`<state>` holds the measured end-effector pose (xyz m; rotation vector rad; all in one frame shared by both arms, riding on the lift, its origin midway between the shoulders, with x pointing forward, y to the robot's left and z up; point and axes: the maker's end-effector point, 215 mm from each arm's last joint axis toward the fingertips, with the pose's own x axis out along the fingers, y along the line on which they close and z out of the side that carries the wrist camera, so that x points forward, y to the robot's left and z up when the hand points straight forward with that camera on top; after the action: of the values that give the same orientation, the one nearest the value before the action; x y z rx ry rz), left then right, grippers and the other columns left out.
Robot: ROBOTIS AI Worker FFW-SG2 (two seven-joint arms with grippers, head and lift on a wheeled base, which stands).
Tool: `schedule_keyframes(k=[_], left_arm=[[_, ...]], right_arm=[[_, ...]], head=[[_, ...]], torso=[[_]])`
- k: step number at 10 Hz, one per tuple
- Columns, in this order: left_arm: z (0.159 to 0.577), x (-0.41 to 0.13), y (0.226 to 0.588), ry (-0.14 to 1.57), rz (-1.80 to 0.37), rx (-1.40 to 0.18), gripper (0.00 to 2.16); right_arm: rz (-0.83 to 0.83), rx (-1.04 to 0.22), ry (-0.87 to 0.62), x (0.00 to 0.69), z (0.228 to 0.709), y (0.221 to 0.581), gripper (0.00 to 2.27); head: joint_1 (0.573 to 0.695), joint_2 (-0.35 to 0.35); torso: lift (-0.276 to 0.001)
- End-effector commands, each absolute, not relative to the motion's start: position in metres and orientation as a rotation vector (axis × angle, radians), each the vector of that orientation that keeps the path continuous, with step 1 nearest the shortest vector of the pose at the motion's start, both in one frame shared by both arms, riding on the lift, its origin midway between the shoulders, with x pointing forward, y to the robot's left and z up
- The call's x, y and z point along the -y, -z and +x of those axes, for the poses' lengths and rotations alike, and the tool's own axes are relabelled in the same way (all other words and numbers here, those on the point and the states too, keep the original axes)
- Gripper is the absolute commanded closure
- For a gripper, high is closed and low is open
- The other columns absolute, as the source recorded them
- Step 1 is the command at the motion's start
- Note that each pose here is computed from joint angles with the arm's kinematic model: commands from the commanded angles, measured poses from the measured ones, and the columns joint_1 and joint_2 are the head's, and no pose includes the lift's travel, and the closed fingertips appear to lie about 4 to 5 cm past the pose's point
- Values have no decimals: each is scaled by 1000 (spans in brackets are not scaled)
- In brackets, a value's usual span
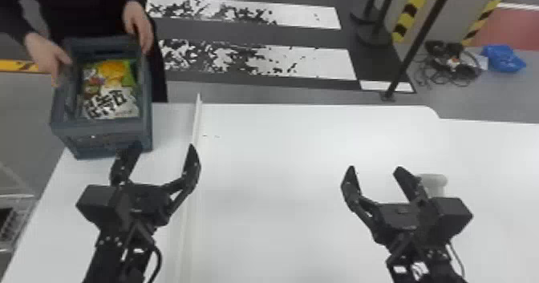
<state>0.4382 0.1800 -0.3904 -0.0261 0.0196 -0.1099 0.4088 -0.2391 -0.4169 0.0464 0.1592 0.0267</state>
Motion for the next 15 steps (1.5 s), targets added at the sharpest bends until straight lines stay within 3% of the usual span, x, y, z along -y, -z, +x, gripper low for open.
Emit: schedule_keyframes(k=[1, 12, 14, 15], left_arm=[[437, -179, 386, 112, -30, -13, 110], [439, -186, 394, 104, -34, -48, 110], [440, -187, 394, 101, -42, -48, 110], [441, -189, 393, 98, -50, -47, 110]], right_arm=[[56, -135, -24, 240, 408, 410, 53], [102, -84, -11, 246, 406, 404, 53], [149, -84, -61, 242, 408, 404, 53], [190, -151, -51, 249, 409, 421, 53]], head=[[695, -79], [695, -80], [695, -79], [695, -70]], torso=[[-29], [-29], [-29], [-29]])
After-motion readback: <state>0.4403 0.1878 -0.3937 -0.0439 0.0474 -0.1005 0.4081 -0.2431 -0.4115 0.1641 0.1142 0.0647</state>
